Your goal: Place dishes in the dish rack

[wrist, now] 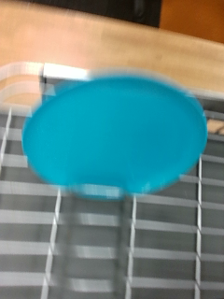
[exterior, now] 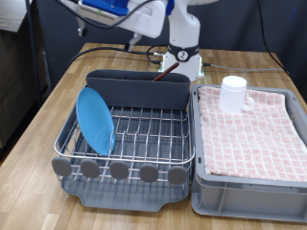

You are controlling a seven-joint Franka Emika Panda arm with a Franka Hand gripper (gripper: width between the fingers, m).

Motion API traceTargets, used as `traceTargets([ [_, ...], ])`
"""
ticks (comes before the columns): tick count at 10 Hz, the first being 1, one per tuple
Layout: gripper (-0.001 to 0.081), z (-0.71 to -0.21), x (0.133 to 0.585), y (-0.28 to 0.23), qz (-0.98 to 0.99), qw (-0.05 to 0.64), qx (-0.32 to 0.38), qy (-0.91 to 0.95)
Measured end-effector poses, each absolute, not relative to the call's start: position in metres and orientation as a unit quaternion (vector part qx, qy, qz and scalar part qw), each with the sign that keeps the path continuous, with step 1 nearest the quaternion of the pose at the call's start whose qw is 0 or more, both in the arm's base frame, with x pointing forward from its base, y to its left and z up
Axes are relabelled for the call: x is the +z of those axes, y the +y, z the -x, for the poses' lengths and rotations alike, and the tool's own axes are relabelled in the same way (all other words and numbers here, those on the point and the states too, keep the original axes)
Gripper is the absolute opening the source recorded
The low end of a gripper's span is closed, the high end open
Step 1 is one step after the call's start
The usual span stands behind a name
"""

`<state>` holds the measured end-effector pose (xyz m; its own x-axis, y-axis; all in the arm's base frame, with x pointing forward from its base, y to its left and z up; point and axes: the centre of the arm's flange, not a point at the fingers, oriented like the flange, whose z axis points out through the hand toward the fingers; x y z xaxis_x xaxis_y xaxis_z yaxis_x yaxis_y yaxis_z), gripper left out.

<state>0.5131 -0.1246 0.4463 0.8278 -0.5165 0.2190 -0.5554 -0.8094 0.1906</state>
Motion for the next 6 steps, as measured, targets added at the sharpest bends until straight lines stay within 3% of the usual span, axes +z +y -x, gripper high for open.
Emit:
traceTargets([
  [6,0.0803,-0.504,0.456,-0.029,-0.954,0.121,0.101,-0.253],
])
